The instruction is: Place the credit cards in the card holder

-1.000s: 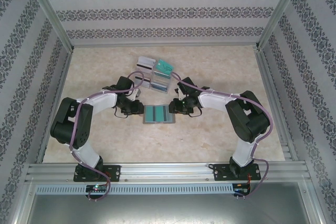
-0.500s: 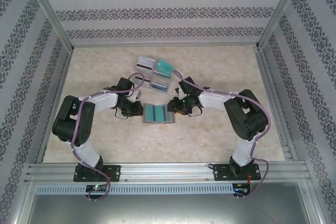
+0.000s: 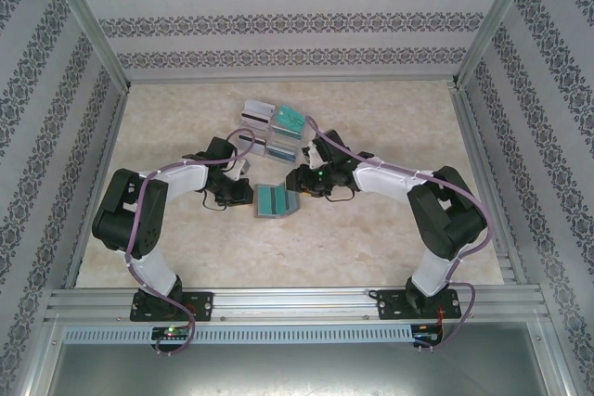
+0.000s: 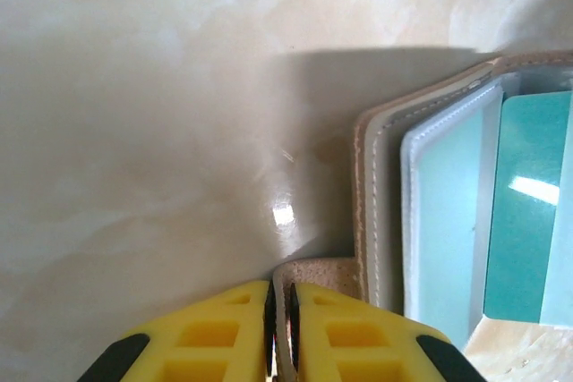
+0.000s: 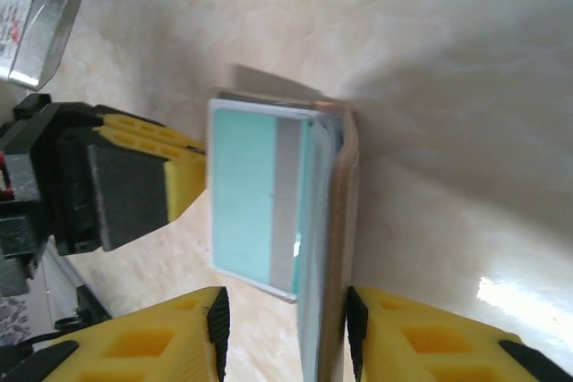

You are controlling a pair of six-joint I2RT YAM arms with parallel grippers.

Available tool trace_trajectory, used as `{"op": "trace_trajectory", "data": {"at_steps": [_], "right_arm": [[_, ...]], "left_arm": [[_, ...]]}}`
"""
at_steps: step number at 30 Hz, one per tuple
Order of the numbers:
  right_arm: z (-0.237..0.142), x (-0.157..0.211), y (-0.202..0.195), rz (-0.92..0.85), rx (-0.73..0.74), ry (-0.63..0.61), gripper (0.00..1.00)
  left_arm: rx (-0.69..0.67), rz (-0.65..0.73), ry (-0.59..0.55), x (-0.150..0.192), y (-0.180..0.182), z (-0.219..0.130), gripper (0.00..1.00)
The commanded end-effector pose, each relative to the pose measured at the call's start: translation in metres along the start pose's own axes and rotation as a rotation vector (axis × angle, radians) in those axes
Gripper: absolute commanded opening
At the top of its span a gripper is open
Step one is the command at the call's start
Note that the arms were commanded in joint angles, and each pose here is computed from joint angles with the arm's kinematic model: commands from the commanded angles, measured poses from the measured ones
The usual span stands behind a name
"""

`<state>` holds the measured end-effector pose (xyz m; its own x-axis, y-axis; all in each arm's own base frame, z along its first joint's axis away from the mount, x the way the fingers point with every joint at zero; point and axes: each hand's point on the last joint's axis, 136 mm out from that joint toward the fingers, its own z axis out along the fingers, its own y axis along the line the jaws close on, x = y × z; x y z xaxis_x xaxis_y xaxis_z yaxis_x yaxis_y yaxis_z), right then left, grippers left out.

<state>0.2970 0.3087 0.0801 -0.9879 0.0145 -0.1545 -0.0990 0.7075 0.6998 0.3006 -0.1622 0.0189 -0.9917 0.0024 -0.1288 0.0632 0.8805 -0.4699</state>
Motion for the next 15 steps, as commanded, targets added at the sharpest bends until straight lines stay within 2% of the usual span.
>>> {"op": "trace_trajectory", "data": {"at_steps": [1,8,15], "right_arm": [[-0.001,-0.005,0.029,-0.027,-0.077,-0.004,0.42],[0.034,0.001,0.053,-0.080,-0.094,0.053,0.43],[0.059,0.003,0.034,-0.083,-0.024,0.082,0.42]], "left_arm": [[0.032,-0.012,0.009,0.004,-0.004,0.003,0.16],[0.040,-0.010,0.006,0.006,-0.008,0.004,0.15],[0.048,-0.012,-0.011,0.007,-0.013,-0.005,0.15]]}}
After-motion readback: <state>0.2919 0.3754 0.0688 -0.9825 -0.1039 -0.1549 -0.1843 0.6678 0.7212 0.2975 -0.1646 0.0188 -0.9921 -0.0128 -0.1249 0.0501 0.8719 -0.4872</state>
